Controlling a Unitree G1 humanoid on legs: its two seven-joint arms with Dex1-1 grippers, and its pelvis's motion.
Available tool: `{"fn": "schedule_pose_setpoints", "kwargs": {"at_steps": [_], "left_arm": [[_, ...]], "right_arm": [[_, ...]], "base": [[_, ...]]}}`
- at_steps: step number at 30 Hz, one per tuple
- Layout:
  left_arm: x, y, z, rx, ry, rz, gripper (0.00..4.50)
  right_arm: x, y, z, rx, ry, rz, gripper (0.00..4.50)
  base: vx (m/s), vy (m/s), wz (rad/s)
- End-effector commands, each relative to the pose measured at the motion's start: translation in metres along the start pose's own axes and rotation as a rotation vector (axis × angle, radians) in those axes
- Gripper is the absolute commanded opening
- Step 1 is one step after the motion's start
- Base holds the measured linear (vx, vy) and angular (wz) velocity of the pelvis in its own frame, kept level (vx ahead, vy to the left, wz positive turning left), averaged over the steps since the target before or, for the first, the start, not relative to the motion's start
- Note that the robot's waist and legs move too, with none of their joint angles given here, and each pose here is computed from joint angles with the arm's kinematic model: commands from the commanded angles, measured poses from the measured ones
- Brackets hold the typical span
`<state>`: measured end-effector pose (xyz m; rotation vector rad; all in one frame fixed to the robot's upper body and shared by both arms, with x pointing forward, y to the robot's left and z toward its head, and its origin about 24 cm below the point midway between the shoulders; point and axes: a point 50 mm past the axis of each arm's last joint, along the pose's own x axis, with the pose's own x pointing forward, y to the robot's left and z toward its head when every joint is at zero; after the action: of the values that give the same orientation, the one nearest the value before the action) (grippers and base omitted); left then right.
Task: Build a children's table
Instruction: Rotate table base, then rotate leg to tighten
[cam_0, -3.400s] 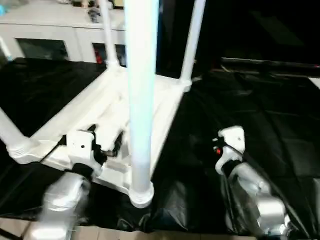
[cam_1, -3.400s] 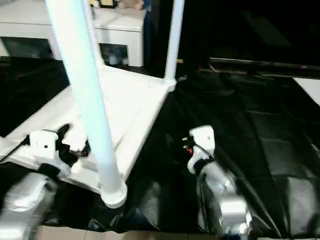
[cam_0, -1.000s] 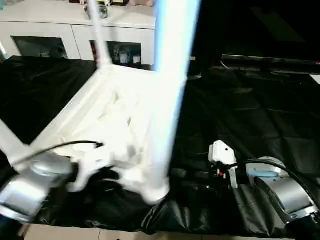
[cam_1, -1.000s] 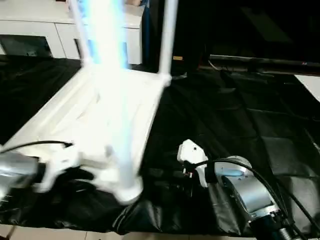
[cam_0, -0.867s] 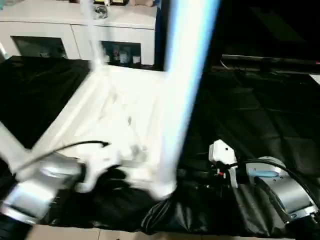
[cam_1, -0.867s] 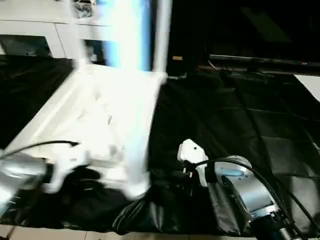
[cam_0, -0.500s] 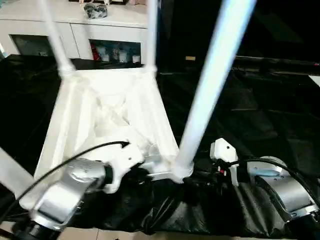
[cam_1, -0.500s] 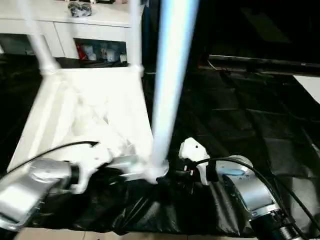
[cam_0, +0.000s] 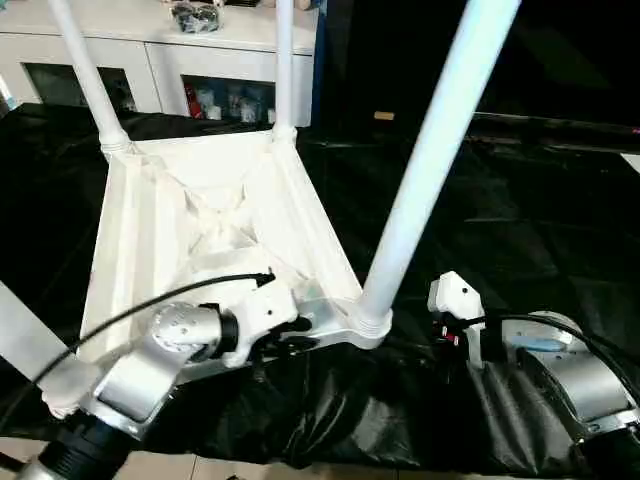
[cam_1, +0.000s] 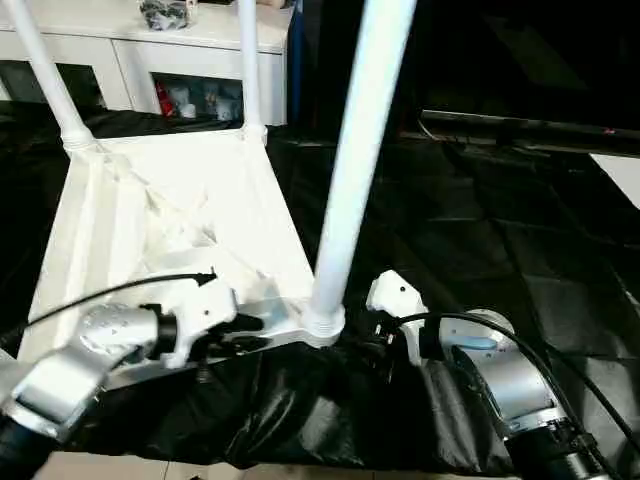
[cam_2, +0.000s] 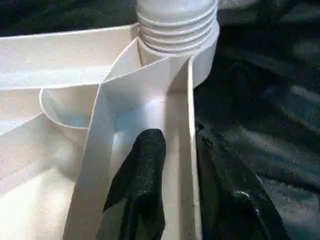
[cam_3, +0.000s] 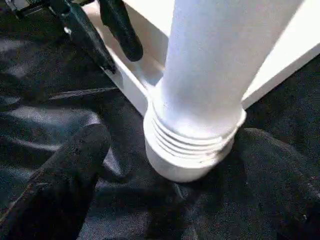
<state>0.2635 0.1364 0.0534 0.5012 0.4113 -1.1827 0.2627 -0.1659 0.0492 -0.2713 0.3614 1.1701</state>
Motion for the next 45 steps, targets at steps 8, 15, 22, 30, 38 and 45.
{"fn": "schedule_pose_setpoints", "kwargs": {"at_steps": [8,15,22,30,38,45], "left_arm": [[-0.006,0.008,-0.008,-0.067,-0.013,0.004,0.81],[-0.007,0.002,-0.014,-0.110,0.006,-0.050,0.06],[-0.008,-0.001,-0.021,-0.089,0.060,-0.063,0.01],[-0.007,0.000,-0.017,-0.101,0.029,-0.055,0.00],[-0.009,0.000,-0.017,-0.114,0.021,-0.061,0.00],[-0.011,0.001,-0.018,-0.130,0.013,-0.033,0.00]], "right_arm": [[-0.004,-0.003,0.003,-0.010,-0.014,-0.024,4.50],[0.006,-0.010,0.006,-0.022,-0.029,-0.083,4.50],[0.026,-0.018,0.010,-0.026,-0.031,-0.117,4.50],[0.036,-0.023,0.013,-0.011,-0.045,-0.114,3.98],[0.040,-0.023,0.011,0.000,-0.044,-0.083,3.32],[0.045,-0.025,0.009,0.015,-0.049,-0.100,2.81]], "base": [[0.000,0.000,0.00],[0.000,0.000,0.00],[0.000,0.000,0.00],[0.000,0.000,0.00],[0.000,0.000,0.00],[0.000,0.000,0.00]]}}
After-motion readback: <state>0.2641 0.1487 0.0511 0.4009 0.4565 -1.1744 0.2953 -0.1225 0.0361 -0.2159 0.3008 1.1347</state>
